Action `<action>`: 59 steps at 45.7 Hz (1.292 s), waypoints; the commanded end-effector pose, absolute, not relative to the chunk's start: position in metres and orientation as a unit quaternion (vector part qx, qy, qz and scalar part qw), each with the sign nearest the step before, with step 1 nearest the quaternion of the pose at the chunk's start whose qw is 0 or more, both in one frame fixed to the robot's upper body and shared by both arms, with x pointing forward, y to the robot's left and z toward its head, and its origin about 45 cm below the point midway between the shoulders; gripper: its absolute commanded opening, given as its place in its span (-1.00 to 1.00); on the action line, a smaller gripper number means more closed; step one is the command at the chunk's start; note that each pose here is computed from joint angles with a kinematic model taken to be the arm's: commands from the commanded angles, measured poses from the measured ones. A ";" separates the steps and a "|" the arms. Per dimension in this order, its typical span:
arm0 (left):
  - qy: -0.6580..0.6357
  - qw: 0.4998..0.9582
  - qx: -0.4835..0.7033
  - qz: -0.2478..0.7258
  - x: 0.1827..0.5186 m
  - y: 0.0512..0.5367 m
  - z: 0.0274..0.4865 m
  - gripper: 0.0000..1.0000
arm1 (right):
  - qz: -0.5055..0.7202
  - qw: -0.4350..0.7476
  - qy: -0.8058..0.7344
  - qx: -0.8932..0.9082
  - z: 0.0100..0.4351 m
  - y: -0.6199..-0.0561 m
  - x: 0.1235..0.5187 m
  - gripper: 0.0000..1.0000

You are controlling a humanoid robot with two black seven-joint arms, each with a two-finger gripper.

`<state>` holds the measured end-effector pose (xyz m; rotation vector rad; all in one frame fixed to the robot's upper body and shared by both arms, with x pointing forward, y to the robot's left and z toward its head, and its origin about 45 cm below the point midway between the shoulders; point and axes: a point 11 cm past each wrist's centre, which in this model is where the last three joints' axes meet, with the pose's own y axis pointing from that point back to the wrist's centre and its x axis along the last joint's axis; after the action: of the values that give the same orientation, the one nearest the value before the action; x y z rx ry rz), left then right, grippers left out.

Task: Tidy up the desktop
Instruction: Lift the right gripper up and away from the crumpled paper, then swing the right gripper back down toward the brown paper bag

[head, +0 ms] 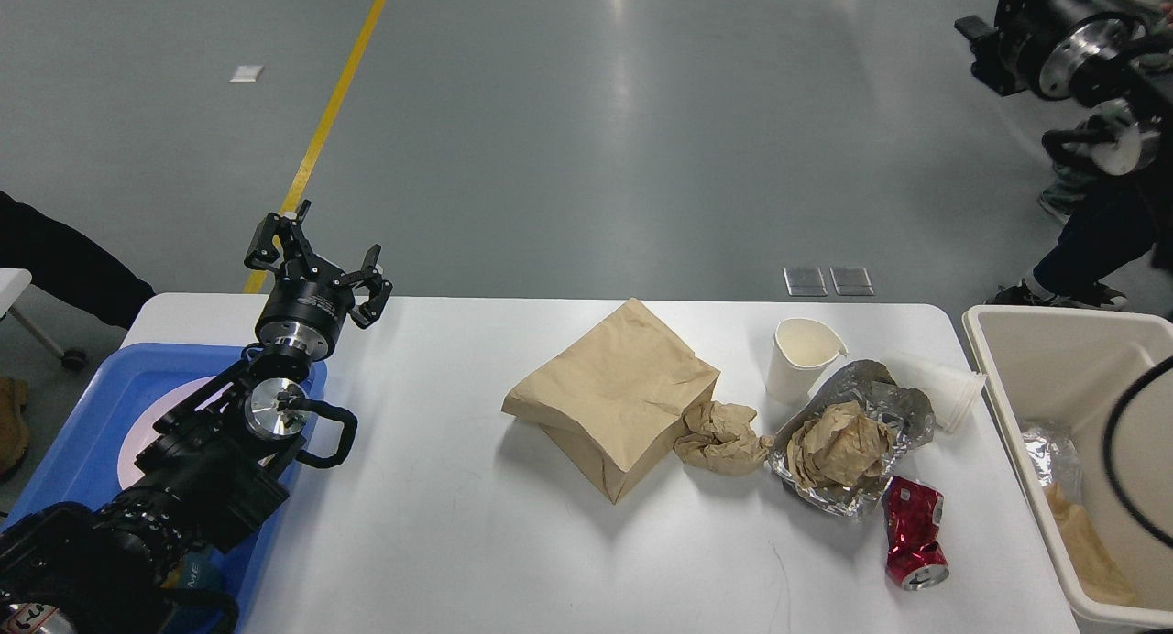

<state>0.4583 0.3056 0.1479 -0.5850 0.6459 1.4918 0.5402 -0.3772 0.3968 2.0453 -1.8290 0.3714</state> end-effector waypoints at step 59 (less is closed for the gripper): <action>0.284 0.649 -0.257 0.657 0.458 0.306 0.148 0.92 | 0.249 0.735 0.028 0.630 0.452 -0.147 0.410 1.00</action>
<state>0.4582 0.3057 0.1478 -0.5848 0.6461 1.4921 0.4103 -0.1487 0.4561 1.3780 0.0504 0.5518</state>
